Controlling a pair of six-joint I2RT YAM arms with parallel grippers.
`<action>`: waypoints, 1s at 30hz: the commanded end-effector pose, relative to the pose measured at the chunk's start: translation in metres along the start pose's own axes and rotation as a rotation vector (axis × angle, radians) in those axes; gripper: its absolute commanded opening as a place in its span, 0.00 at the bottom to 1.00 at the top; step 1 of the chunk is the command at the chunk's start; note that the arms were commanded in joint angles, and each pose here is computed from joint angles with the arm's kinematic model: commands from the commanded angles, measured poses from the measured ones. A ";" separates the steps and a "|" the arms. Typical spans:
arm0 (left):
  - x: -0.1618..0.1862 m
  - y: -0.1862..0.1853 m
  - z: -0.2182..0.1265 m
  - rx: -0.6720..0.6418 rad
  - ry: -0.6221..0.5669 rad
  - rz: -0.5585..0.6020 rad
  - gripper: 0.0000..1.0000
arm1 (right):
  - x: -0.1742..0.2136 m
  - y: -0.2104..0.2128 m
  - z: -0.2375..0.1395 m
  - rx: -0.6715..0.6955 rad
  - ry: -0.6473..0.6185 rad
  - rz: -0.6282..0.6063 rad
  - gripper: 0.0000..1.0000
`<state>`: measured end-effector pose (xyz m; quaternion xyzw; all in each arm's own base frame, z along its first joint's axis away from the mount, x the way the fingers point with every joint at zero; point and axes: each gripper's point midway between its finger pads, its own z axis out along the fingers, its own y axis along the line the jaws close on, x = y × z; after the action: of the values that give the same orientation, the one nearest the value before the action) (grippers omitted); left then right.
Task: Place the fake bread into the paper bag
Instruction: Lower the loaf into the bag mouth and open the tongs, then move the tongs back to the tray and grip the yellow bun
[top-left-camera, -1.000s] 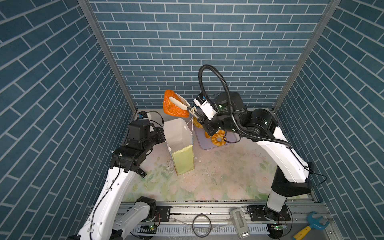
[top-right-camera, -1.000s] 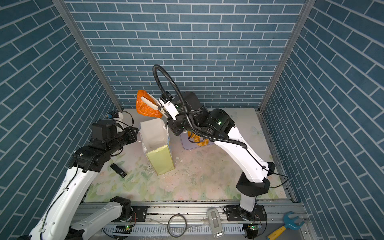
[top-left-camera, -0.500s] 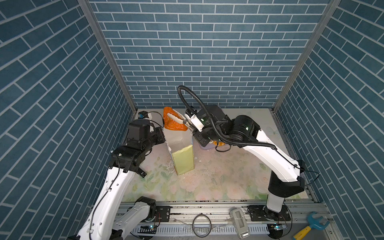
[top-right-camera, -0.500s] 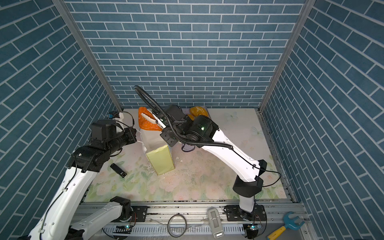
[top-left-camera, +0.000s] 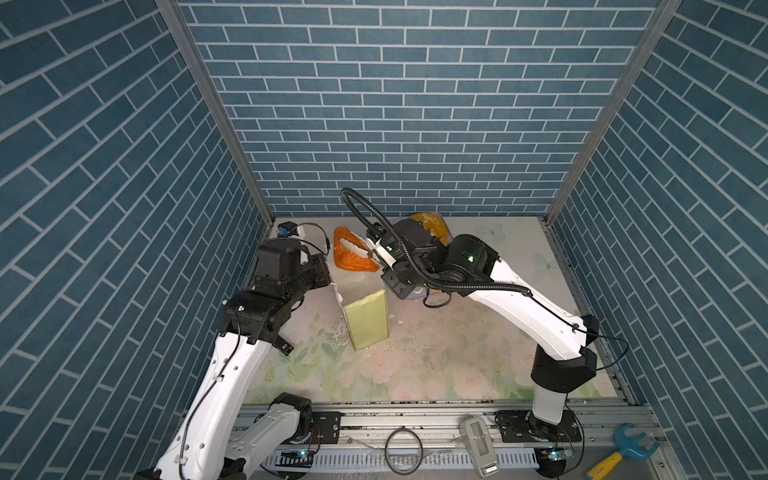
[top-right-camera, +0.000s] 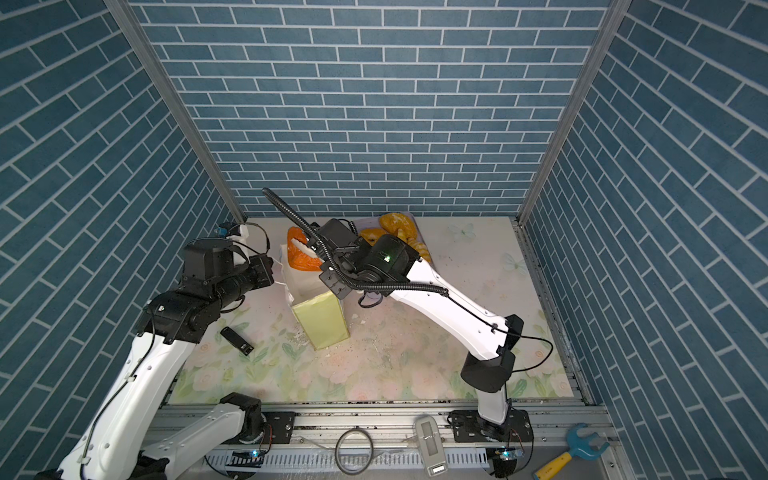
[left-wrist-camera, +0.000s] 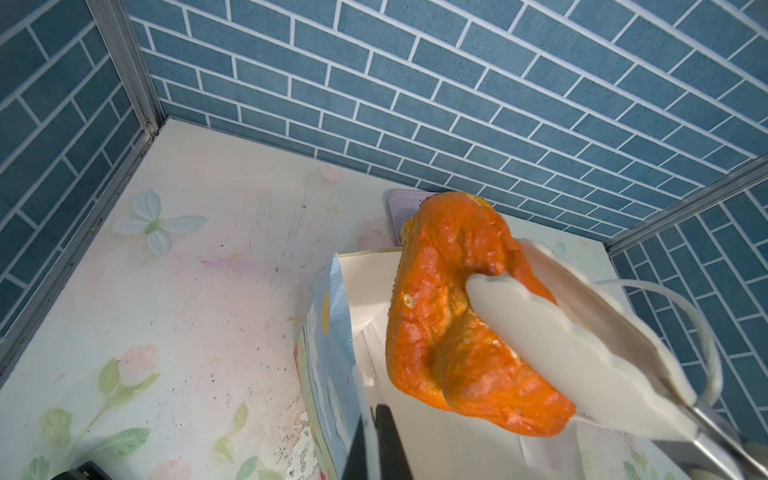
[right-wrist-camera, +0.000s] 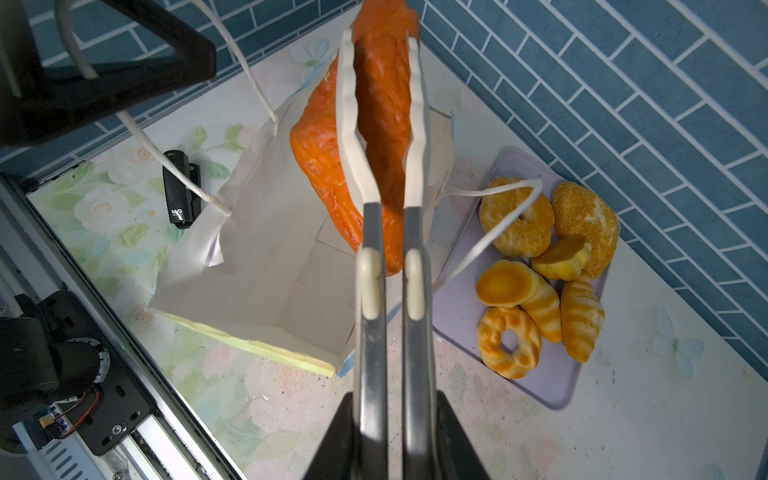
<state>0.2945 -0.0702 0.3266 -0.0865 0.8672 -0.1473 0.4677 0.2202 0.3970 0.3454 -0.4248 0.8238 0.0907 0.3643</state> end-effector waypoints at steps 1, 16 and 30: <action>-0.002 -0.004 -0.001 0.012 -0.001 0.013 0.00 | -0.002 -0.003 -0.002 0.029 -0.005 0.018 0.35; -0.007 -0.005 0.006 0.003 0.015 0.045 0.00 | -0.038 -0.016 -0.045 0.030 -0.155 -0.007 0.43; -0.008 0.001 0.005 -0.010 0.024 0.038 0.00 | -0.016 -0.114 -0.067 0.157 -0.154 0.213 0.43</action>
<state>0.3069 -0.0724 0.3238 -0.0748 0.8759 -0.1433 0.4547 0.2755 0.3299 0.4060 -0.3359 0.8344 0.0808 0.4293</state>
